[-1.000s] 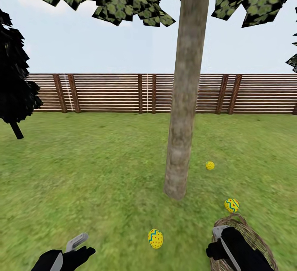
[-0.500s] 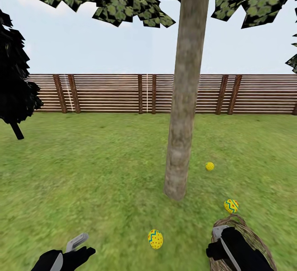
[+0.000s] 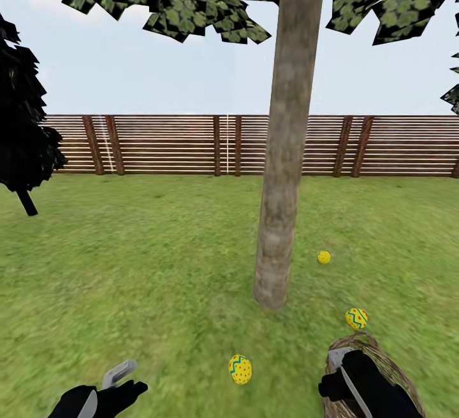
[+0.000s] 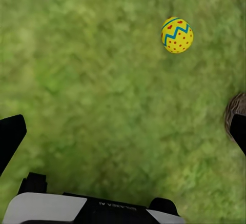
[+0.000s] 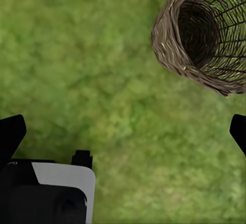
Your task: Take the three Easter eggs out of the wicker basket on the lawn in the garden, then place them on the lawn next to a single tree (choose any tree) so that all three eggs are next to the same tree and none are left in the basket.
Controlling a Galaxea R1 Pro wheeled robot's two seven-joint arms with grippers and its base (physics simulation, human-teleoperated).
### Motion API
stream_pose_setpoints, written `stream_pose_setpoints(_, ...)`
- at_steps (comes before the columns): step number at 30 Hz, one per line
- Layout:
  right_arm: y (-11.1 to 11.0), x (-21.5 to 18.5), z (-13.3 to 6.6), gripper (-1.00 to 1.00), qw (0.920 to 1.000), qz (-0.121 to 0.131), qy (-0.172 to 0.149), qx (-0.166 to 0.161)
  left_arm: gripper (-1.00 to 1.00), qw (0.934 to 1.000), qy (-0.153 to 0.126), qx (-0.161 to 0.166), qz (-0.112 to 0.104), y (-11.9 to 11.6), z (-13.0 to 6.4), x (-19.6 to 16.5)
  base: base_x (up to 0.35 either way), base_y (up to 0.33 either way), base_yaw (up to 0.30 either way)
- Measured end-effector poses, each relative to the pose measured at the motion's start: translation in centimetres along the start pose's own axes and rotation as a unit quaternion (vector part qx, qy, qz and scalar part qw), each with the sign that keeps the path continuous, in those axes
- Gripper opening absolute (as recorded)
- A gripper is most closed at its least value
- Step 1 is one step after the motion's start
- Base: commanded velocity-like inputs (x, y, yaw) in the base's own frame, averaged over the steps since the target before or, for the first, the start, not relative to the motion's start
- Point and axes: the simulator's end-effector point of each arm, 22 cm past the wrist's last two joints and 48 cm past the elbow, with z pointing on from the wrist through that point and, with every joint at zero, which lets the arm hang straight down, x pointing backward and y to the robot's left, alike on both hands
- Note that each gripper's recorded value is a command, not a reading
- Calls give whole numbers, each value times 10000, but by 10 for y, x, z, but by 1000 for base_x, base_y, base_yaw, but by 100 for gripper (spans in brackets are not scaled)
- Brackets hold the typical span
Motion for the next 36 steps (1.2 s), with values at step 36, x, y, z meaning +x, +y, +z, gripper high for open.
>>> stream_pose_setpoints(36, 2, 6, -30, 100, 10000, -11, 8, -25, 100, 10000, 85, 9, -20, -5, -28, 10, 0, 0, 0)
